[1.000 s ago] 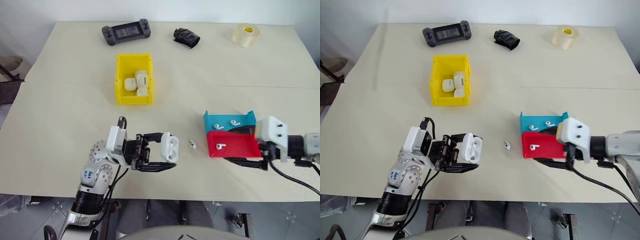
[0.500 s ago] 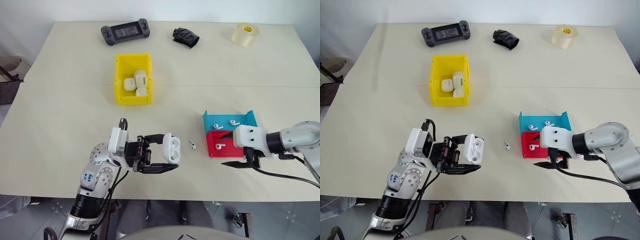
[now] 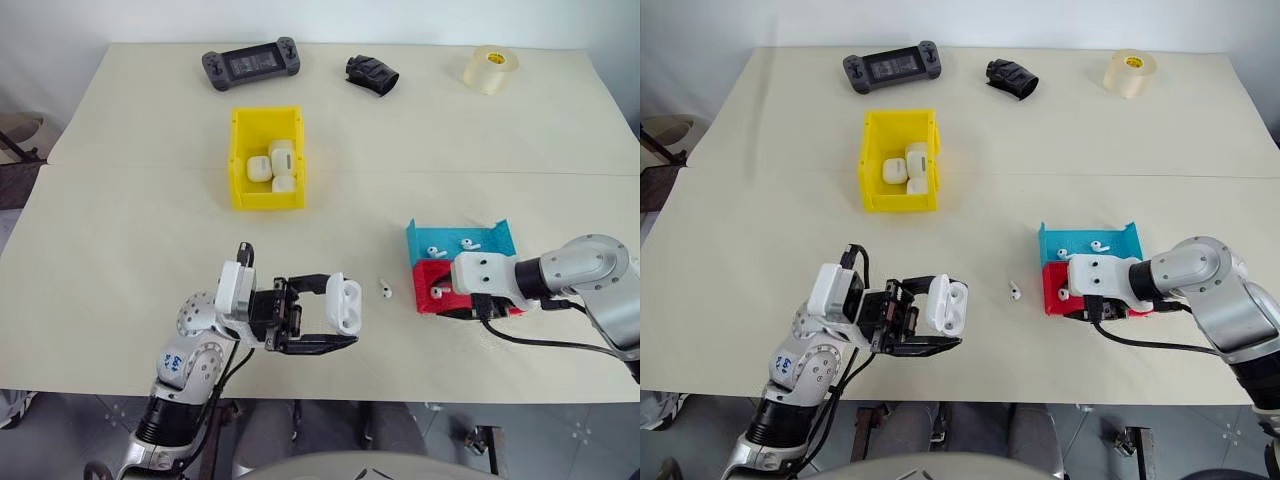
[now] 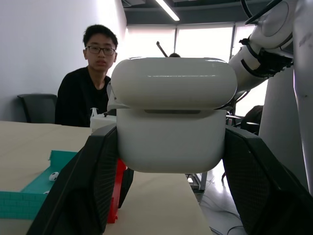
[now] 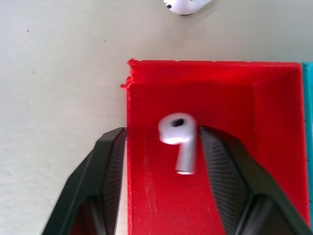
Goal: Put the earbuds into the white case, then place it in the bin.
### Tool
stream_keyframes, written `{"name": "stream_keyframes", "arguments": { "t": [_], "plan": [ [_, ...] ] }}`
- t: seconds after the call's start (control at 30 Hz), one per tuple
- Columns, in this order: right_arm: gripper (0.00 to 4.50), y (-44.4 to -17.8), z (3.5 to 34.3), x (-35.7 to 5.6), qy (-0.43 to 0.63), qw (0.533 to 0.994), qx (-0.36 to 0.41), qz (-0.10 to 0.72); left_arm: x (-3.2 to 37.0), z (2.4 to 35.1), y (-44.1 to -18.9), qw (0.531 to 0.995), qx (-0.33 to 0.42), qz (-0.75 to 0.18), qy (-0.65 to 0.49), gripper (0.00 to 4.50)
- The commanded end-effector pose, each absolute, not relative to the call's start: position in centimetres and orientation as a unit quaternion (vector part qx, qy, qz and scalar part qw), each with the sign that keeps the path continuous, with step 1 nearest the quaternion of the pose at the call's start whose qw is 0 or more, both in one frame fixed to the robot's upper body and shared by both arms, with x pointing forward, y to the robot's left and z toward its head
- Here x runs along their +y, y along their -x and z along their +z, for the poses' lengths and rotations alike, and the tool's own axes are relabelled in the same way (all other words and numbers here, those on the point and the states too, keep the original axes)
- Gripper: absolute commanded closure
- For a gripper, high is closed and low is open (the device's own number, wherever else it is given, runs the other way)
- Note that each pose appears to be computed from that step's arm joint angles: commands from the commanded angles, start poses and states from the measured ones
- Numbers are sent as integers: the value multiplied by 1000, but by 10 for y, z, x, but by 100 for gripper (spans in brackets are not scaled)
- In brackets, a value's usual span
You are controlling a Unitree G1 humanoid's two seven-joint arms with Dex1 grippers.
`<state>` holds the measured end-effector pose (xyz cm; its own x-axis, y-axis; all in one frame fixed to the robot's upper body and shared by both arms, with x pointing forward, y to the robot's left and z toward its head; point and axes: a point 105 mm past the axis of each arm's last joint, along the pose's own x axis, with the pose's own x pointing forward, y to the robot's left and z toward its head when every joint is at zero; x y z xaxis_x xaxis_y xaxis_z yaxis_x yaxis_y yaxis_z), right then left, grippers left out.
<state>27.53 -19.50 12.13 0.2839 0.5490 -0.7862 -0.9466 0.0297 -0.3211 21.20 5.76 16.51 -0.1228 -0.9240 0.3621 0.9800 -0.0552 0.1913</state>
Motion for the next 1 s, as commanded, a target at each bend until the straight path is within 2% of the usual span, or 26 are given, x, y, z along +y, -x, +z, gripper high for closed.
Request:
{"name": "stream_keyframes", "arguments": {
  "t": [0.03,0.3,0.4,0.47,1.0],
  "plan": [
    [190,-277,124,-197,442,673,228,547,59,170,-207,654,-213,-723,67,171],
    [190,-279,125,-194,442,673,225,549,60,169,-208,653,-213,-723,65,171],
    [248,-279,125,-192,439,676,223,548,61,167,-209,654,-211,-724,65,171],
    [311,-279,125,-191,437,677,223,549,62,166,-209,653,-211,-724,64,171],
    [311,-276,124,-184,423,687,220,549,67,161,-210,652,-208,-727,60,171]
  ]
}}
